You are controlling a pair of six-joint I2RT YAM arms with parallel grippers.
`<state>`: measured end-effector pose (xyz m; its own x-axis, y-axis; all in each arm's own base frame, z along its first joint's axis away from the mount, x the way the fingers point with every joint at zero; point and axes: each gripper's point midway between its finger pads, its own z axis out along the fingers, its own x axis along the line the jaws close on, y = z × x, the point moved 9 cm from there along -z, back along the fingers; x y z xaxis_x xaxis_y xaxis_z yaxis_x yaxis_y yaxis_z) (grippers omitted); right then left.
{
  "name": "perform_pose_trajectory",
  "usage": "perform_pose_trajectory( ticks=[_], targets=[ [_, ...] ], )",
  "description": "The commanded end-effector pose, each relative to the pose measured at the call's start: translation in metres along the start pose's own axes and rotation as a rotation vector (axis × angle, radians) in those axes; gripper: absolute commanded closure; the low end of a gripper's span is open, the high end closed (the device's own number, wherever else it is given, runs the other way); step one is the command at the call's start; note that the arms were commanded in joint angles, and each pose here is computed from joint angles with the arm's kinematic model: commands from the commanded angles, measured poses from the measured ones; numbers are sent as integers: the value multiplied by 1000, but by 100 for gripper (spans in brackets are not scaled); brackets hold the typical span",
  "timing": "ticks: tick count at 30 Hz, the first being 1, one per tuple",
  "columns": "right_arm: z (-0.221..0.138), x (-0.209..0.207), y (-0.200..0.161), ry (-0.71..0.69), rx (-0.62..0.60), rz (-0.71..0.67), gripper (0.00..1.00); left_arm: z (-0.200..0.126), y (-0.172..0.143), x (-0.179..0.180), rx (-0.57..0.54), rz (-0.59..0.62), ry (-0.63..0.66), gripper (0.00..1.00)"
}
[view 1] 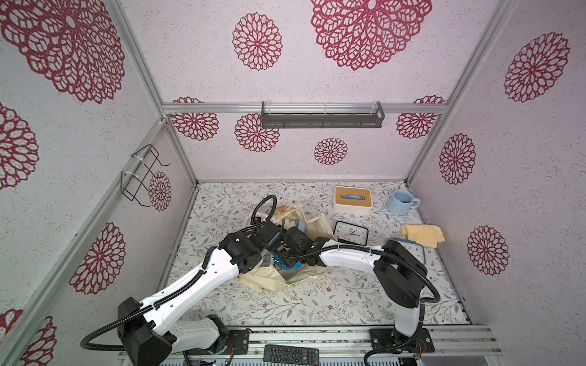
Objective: Take the alarm clock out of the canvas bag
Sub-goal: Pick up the alarm from the canvas bag.
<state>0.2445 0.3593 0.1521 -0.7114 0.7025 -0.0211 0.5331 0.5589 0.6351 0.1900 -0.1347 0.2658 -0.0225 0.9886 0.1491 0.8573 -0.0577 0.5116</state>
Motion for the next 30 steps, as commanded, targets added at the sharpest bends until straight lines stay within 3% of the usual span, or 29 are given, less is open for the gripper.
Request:
perform_pose_trajectory(
  ticks=[1,6,14,24,30],
  targets=[
    [-34,0,15,24,-76,8,50,-5,3,1,-41,27,28,100],
    [-65,-1,25,57,-139,1,55,-6,5,1,-56,34,29,100],
    [-125,-8,33,83,-238,-2,57,-10,9,3,-91,70,39,100],
    [-176,-19,26,91,-288,26,57,-23,17,3,-149,59,-29,100],
    [-236,-36,13,46,-378,76,58,-28,23,2,-156,49,-67,100]
  ],
)
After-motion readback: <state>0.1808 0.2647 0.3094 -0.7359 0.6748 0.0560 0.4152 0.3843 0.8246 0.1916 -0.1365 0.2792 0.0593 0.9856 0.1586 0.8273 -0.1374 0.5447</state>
